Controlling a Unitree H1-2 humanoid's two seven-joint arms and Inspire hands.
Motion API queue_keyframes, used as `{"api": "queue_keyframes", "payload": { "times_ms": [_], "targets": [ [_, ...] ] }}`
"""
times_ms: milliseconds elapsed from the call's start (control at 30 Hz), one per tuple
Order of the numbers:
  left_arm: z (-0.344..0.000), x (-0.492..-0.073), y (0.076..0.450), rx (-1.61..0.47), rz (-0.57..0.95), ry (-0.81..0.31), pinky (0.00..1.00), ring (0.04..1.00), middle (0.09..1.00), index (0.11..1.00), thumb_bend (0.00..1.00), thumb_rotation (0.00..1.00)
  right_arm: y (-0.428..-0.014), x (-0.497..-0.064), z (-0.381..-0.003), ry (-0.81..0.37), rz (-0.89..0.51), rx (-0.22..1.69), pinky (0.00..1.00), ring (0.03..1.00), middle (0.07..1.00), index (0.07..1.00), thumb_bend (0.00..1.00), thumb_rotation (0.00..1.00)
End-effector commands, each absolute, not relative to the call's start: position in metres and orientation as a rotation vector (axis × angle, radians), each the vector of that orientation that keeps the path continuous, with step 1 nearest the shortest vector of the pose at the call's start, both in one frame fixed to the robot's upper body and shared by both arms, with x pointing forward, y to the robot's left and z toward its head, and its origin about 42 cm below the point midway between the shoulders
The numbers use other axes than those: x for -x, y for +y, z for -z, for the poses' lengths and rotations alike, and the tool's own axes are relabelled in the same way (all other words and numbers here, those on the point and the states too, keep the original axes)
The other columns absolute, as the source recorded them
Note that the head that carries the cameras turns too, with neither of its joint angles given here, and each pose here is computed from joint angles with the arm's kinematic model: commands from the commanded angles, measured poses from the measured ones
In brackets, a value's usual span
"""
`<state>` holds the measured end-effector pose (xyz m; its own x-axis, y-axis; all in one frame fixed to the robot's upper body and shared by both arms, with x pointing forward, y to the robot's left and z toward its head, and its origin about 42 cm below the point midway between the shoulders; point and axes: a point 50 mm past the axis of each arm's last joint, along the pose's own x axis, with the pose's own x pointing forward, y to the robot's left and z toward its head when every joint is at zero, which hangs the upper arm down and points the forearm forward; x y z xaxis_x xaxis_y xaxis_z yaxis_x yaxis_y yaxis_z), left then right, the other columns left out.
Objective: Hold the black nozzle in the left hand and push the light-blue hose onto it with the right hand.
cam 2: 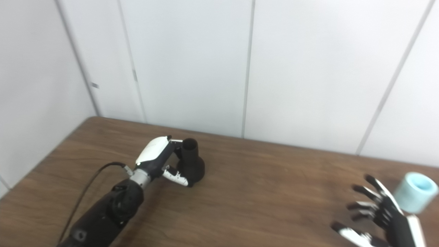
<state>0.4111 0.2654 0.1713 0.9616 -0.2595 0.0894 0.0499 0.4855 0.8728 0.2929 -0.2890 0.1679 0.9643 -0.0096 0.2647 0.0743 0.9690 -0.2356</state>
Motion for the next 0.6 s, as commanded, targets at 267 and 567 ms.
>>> {"api": "queue_keyframes", "payload": {
  "times_ms": [267, 567],
  "targets": [
    [-0.168, -0.399, 0.185, -0.949, 0.455, -0.34, 1.0, 0.579, 0.454, 0.502, 0.53, 0.0, -0.277, -0.298, -0.192, -0.337, 0.057, 0.275, 0.44, 0.561, 0.763, 0.886, 0.62, 0.07],
    [-0.164, -0.394, 0.151, -0.931, 0.596, -0.391, 1.0, 0.578, 0.445, 0.508, 0.52, 0.0, -0.265, -0.299, -0.195, -0.351, 0.062, 0.268, 0.43, 0.55, 0.754, 0.876, 0.61, 0.07]
  ]
}}
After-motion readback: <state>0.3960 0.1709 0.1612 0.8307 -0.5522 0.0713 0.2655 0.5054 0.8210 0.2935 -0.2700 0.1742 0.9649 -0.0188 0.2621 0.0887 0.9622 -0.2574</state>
